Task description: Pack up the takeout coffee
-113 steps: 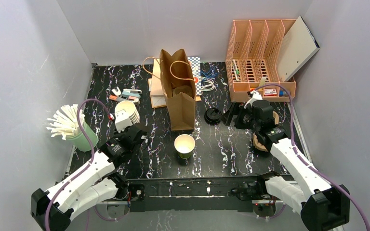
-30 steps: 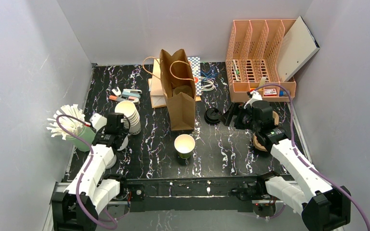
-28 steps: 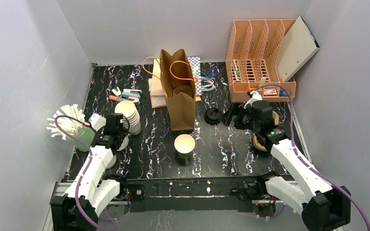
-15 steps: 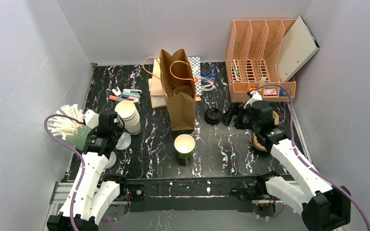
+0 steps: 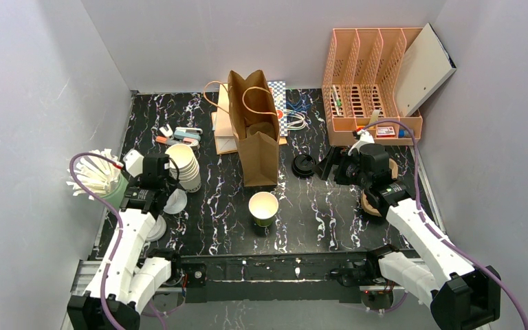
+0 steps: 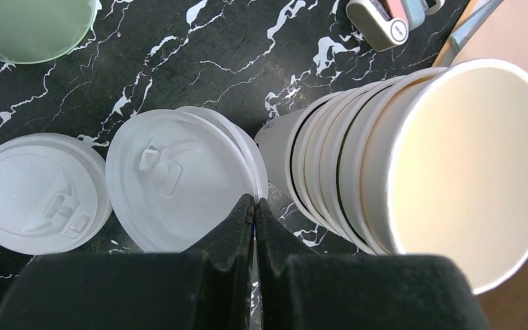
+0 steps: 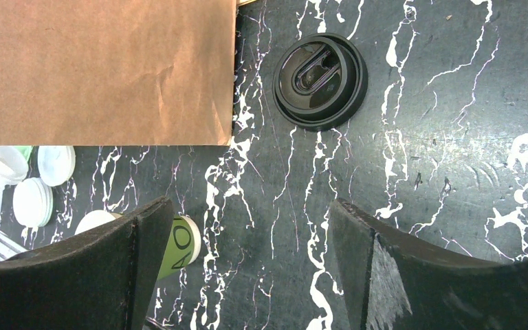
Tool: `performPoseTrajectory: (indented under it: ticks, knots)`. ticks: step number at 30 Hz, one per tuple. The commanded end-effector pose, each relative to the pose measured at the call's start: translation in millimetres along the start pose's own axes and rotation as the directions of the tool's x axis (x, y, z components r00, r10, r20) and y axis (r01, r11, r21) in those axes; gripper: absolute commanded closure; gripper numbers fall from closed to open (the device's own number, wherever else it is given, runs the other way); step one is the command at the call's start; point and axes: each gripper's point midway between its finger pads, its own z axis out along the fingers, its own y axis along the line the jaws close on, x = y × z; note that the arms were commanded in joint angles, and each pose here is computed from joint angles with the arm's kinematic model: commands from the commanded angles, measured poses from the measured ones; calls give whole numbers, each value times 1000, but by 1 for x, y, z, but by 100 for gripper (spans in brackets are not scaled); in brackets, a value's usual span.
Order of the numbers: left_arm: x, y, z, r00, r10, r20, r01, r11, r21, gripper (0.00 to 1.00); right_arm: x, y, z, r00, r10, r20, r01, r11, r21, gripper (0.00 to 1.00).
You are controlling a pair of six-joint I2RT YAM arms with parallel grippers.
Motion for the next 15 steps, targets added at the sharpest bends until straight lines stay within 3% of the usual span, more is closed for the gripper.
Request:
performPoseTrajectory:
  ticks: [1, 7, 15]
  knots:
    - [0, 4, 7, 999, 47, 6, -47, 999, -25, 100, -13, 11, -6, 999, -6, 44, 8, 999, -31, 8]
    - [5, 14, 8, 995, 95, -11, -96, 994, -53, 100, -13, 10, -5, 999, -3, 45, 5, 1000, -26, 7]
    - [22, 26, 14, 998, 65, -27, -66, 996, -60, 100, -15, 14, -4, 999, 6, 40, -4, 999, -36, 7]
